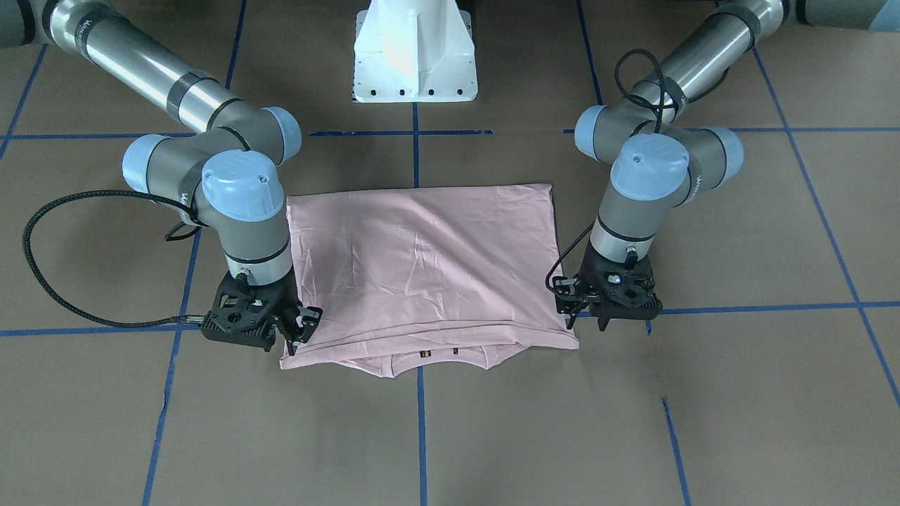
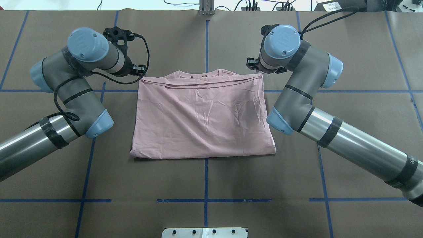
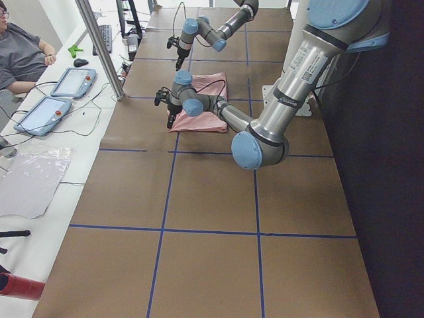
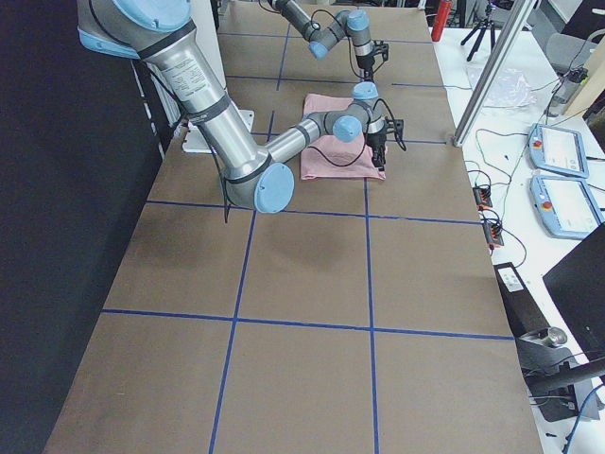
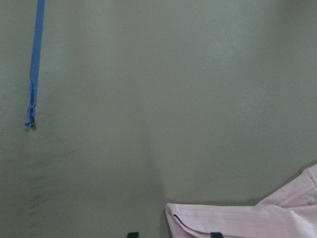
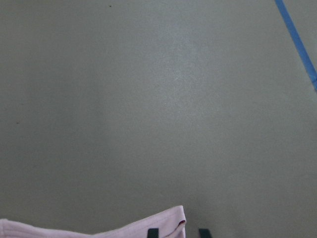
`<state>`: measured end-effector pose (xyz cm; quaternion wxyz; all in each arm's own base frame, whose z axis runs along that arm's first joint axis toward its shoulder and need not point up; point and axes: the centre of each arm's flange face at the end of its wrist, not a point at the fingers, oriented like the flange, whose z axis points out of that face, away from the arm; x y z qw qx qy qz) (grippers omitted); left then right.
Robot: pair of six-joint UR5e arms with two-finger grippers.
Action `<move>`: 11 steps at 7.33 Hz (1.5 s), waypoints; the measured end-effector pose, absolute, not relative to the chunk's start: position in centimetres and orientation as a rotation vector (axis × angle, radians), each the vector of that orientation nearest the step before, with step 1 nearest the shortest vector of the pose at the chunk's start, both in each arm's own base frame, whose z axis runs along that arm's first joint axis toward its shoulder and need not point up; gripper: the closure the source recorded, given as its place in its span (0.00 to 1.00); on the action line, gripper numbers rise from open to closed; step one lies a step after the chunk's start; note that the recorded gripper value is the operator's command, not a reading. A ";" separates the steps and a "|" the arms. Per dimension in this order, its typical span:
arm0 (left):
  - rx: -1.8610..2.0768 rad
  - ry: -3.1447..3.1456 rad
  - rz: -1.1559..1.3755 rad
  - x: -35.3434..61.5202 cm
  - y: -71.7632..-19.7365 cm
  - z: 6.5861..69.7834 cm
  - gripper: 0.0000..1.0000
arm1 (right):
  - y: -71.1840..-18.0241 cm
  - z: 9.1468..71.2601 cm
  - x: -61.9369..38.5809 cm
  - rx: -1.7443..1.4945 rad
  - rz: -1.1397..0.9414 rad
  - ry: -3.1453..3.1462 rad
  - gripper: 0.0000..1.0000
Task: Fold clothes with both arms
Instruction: 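Lay the hem near the collar and open both grippers, then move the left gripper to the folded shirt's near corner and grasp it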
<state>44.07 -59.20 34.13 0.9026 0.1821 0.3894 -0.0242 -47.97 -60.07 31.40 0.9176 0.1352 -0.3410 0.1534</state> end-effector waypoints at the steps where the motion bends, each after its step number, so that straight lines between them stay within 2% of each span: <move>1: 0.382 0.811 -0.047 43.9 -59.1 34.0 0.00 | -60.0 31.3 -47.9 0.284 0.298 -0.702 0.00; 3: 0.400 0.843 -0.045 42.3 -56.7 33.5 0.00 | -59.6 30.7 -47.4 0.295 0.238 -0.722 0.00; 7: 0.358 0.950 -0.034 41.1 -43.2 33.0 0.00 | -56.7 30.0 -45.0 0.307 0.198 -0.778 0.00; 8: 0.325 0.958 -0.051 42.6 -40.0 33.4 0.13 | -56.2 30.1 -44.8 0.308 0.195 -0.783 0.00; 9: 0.291 0.959 -0.070 44.6 -37.3 33.9 0.20 | -56.0 30.1 -44.7 0.308 0.193 -0.785 0.00; 11: 0.251 0.945 -0.092 47.2 -34.4 34.9 0.23 | -55.9 30.0 -44.7 0.309 0.192 -0.786 0.00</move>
